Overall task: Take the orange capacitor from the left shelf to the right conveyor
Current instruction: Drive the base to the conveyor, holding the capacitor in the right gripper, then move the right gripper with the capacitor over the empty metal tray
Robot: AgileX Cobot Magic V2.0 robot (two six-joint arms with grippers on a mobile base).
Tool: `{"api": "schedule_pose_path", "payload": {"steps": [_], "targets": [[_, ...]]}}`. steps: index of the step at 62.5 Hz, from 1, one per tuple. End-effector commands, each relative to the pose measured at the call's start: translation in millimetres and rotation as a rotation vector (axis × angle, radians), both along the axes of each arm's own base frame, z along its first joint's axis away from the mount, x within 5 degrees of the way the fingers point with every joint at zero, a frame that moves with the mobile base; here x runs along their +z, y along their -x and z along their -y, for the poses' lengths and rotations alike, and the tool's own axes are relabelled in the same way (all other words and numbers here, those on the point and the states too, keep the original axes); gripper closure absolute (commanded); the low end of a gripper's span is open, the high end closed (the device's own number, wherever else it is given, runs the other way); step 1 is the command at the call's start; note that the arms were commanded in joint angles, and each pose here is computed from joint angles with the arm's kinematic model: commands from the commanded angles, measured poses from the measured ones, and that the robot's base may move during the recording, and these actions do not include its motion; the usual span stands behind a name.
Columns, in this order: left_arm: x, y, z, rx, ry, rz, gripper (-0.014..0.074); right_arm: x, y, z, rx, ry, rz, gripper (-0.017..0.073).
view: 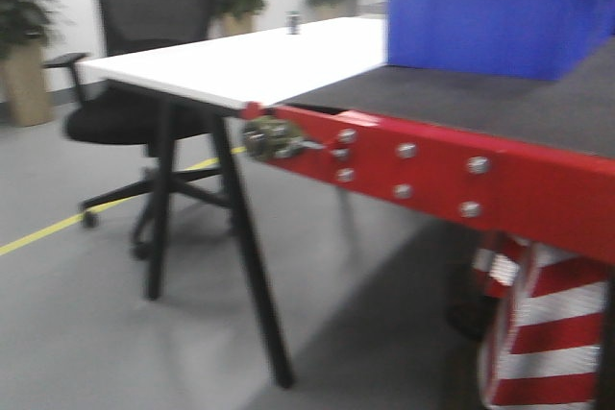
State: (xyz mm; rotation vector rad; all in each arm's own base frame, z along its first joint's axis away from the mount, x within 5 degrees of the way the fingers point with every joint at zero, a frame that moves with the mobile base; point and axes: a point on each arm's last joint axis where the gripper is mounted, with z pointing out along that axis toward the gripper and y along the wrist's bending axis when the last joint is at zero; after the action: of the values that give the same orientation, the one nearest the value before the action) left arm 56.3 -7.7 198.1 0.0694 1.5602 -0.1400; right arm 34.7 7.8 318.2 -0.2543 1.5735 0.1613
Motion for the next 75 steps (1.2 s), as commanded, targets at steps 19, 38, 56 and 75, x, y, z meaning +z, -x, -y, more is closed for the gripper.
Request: {"api": "schedule_pose_path", "payload": {"steps": [19, 38, 56, 75], "targets": [[10.2, 1.4, -0.6, 0.002, 0.019, 0.102, 0.0720, 16.7, 0.8, 0.4, -0.006, -0.016, 0.102, 0.0468], [10.2, 1.4, -0.6, 0.002, 0.019, 0.102, 0.0720, 16.7, 0.8, 0.4, -0.006, -0.016, 0.102, 0.0468], [10.2, 1.4, -0.6, 0.002, 0.019, 0.102, 0.0720, 16.7, 0.8, 0.4, -0.006, -0.016, 0.102, 0.0468], [10.2, 1.4, -0.6, 0.002, 0.019, 0.102, 0.0720, 16.7, 0.8, 0.4, -0.006, -0.016, 0.102, 0.0468]]}}
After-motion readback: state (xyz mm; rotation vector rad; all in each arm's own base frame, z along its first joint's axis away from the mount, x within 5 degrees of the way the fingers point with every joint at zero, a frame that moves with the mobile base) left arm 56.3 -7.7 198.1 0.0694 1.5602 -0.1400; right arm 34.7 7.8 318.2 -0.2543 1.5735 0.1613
